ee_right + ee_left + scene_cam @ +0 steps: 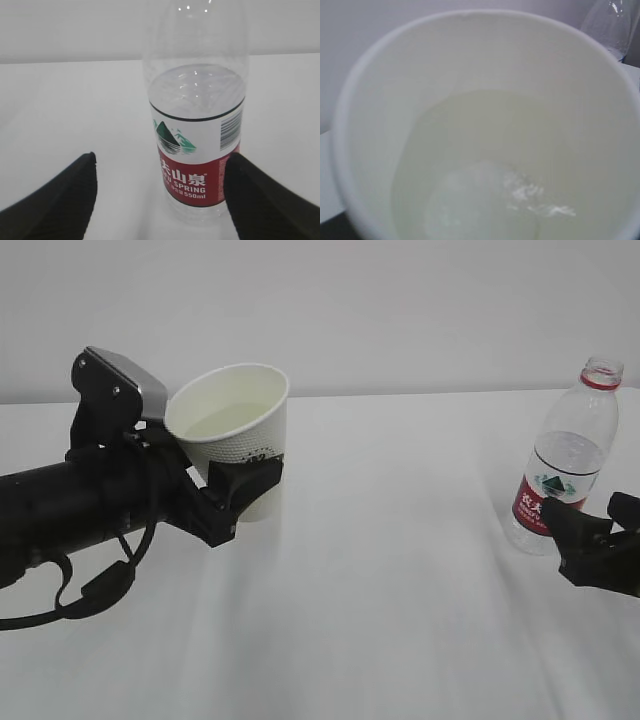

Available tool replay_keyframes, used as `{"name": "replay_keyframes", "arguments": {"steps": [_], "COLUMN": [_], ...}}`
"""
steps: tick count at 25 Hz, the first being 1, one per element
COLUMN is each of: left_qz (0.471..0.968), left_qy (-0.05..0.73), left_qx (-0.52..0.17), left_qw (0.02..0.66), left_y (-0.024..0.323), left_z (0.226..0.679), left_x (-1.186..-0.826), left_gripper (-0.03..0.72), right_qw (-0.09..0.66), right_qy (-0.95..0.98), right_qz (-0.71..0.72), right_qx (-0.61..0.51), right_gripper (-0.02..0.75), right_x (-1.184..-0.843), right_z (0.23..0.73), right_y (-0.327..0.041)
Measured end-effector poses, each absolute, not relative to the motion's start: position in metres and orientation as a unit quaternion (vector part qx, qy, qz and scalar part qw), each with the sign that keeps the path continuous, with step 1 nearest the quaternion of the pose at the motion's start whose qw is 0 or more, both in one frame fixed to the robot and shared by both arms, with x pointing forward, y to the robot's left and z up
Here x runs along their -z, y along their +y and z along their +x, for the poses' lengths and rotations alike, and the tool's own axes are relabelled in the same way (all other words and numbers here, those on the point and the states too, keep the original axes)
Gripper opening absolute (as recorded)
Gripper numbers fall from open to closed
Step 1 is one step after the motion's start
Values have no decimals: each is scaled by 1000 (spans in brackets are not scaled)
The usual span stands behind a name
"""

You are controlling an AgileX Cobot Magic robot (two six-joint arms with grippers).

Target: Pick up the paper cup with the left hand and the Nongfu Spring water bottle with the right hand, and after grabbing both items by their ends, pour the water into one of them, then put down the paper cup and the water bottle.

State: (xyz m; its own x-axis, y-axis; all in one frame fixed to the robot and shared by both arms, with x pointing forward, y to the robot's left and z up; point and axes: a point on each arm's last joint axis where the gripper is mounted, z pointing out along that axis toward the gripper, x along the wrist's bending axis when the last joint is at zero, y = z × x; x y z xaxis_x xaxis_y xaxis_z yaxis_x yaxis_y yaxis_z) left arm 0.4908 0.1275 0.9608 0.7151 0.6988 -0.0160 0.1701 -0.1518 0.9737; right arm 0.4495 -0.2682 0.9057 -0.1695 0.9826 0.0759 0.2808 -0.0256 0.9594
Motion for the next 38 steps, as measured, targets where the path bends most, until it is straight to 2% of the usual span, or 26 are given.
{"name": "replay_keyframes", "arguments": {"steps": [11, 20, 38], "left_qz": [715, 690, 650], "left_qy": [328, 381, 445], "left_qx": [-256, -294, -343], "left_qw": [562, 540, 511], "left_y": [136, 174, 227], "left_z": [497, 518, 536], "left_x": [-960, -959, -959], "left_gripper": [521, 521, 519], "right_qw": [362, 362, 362], "right_qy": [599, 600, 600], "right_qz": [526, 526, 525], "right_qx": [-483, -483, -483], "right_gripper": [594, 594, 594], "right_x": [-906, -906, -906], "right_z": [449, 449, 449], "right_y": [-267, -267, -267]}}
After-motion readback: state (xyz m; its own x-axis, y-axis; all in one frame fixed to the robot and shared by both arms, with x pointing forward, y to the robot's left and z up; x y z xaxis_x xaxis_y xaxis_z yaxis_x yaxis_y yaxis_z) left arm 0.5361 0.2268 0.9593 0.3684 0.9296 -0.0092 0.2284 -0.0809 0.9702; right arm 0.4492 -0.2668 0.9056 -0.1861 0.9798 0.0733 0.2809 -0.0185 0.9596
